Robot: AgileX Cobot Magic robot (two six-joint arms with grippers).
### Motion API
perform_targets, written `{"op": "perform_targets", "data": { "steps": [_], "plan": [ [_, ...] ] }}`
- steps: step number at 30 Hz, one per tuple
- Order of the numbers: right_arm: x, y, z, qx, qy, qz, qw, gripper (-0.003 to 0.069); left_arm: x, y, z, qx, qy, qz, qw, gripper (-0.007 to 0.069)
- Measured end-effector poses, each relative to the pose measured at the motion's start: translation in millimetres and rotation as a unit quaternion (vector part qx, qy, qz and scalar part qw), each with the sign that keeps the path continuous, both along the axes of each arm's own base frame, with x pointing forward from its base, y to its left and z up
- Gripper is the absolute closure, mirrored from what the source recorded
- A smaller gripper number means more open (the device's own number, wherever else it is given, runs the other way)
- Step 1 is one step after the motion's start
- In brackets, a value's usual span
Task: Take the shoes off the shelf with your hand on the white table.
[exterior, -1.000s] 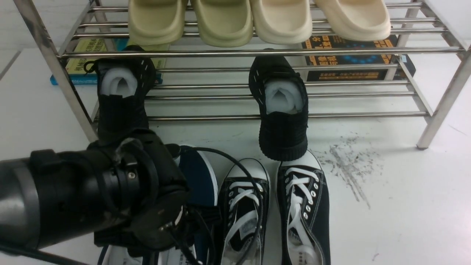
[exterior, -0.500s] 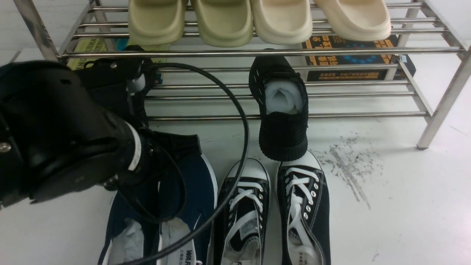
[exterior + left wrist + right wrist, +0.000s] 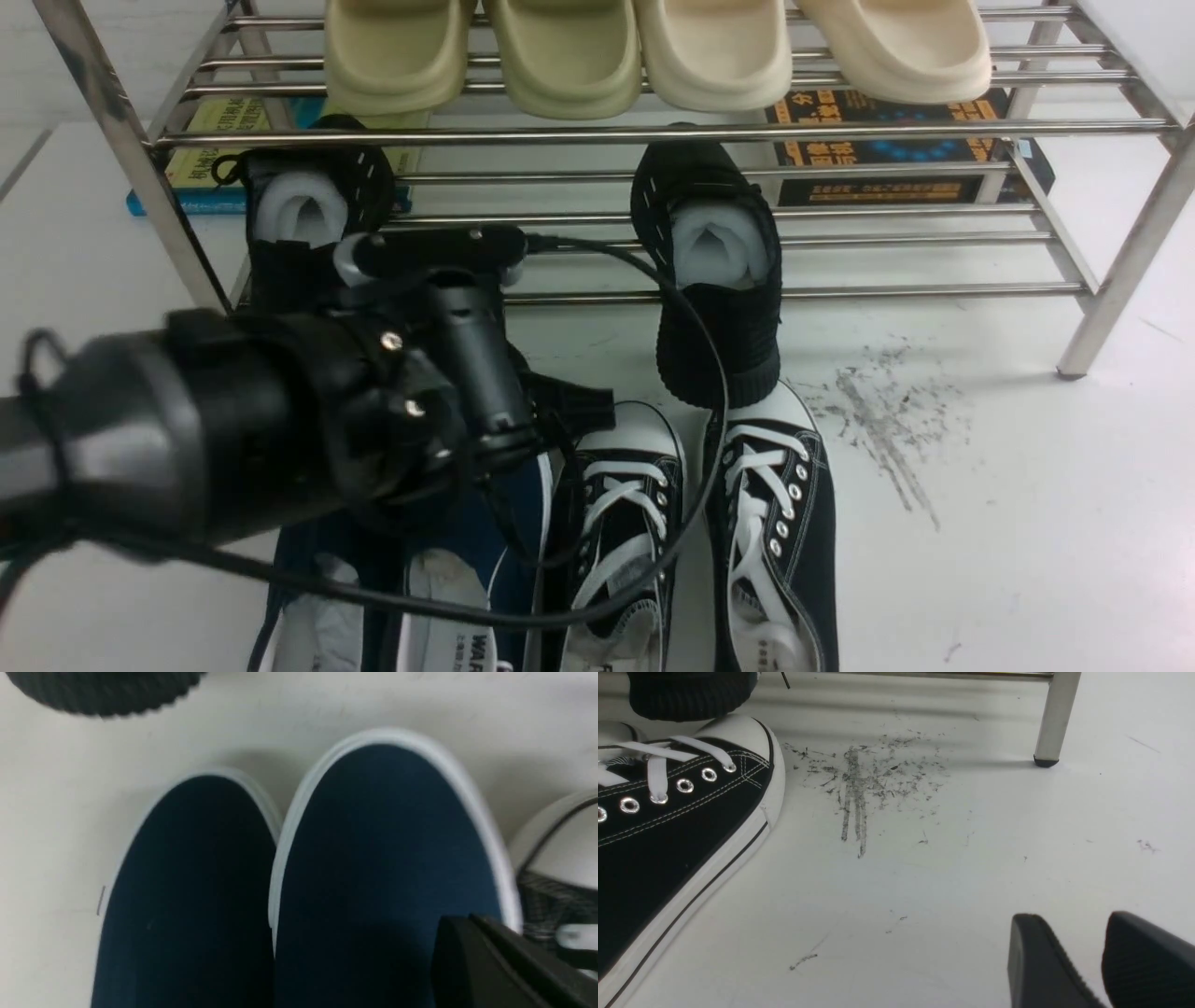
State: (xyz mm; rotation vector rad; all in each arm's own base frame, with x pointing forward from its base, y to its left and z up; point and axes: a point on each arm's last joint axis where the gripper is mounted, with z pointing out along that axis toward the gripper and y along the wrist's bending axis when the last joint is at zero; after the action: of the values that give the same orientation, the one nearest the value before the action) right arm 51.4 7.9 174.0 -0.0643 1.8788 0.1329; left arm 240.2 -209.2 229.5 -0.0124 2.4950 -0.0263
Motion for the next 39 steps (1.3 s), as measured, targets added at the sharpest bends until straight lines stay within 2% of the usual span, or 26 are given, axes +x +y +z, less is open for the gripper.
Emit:
{"op": "perform_targets", "data": {
  "steps": [8,16,20,22,24,28,29,32,36,39],
  "plan": [
    [0,0,0,0.000,0.000,0.000,1.000,0.0421,14,-23,-59,0.018,0.049,-0.013,0.999,0.0624],
    [0,0,0,0.000,0.000,0.000,1.000,0.0421,9,-23,-47,-0.011,0.056,-0.013,0.998,0.0624],
    [0,0,0,0.000,0.000,0.000,1.000,0.0421,-3,-13,-10,-0.044,0.043,-0.015,0.998,0.0624],
    [0,0,0,0.000,0.000,0.000,1.000,0.0421,-15,0,30,-0.086,0.011,-0.025,0.996,0.0624],
    [0,0,0,0.000,0.000,0.000,1.000,0.0421,-22,7,48,-0.101,-0.005,-0.031,0.994,0.0624],
    [0,0,0,0.000,0.000,0.000,1.000,0.0421,-50,42,103,-0.129,-0.062,-0.043,0.989,0.0624],
    [0,0,0,0.000,0.000,0.000,1.000,0.0421,-50,42,103,-0.126,-0.060,-0.043,0.989,0.0624],
    [0,0,0,0.000,0.000,0.000,1.000,0.0421,-77,82,129,-0.105,-0.073,-0.005,0.992,0.0624],
    [0,0,0,0.000,0.000,0.000,1.000,0.0421,-99,116,139,-0.068,-0.058,0.046,0.995,0.0624],
    [0,0,0,0.000,0.000,0.000,1.000,0.0421,-113,134,142,-0.066,-0.056,0.064,0.994,0.0622]
  ]
}}
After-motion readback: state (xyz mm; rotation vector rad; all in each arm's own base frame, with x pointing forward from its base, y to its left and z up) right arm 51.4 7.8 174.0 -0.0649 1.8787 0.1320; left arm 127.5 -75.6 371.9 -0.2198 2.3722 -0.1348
